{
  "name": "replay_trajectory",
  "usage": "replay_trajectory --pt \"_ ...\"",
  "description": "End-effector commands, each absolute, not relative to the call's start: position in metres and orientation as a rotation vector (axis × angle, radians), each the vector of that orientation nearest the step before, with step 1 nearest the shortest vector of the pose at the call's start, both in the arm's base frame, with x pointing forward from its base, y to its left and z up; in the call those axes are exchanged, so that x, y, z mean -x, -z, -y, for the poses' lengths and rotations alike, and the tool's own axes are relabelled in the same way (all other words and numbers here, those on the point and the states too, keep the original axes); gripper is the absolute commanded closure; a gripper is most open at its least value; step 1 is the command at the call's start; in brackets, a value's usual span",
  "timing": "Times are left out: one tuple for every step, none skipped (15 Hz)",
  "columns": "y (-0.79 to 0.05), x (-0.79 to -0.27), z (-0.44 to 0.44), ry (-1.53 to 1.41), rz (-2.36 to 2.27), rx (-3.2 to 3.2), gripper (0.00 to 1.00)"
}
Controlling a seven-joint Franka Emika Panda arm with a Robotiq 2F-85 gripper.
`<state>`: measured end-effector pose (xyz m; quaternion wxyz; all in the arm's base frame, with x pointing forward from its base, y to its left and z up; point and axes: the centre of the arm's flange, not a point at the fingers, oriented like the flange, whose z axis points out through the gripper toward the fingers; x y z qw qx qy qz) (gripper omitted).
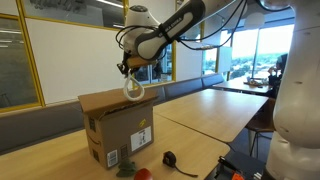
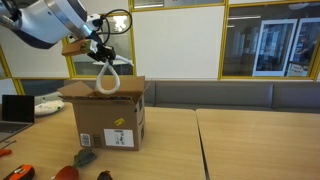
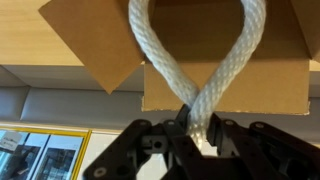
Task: Put the rope, the measuring tape at the right, the turnip plushie and the measuring tape in the box respectively
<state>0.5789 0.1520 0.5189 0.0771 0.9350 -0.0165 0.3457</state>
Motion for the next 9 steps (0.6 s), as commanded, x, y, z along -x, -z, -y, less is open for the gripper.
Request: replay_trajectory --pt "-0.486 -0.622 -0.154 -1.090 0.038 -2.849 0.85" --pt "-0.474 -0.628 -0.153 -1.079 0.036 -2.867 0.85" --pt "-0.462 -0.638 -0.152 -1.066 0.041 -2.885 0.85" --pt "-0.451 -0.644 -0.151 -1.043 0.043 -2.899 0.85" --pt "-0.441 -0.652 -0.149 -1.014 0.058 -2.908 0.63" --pt "-0.432 -0.656 -0.147 -0.986 0.068 -2.919 0.58" --pt "-0.421 -0.661 -0.144 -0.956 0.078 -2.925 0.53" --pt "-0.413 -0.665 -0.142 -0.932 0.085 -2.936 0.44" --pt "-0.406 -0.669 -0.139 -0.911 0.098 -2.944 0.38"
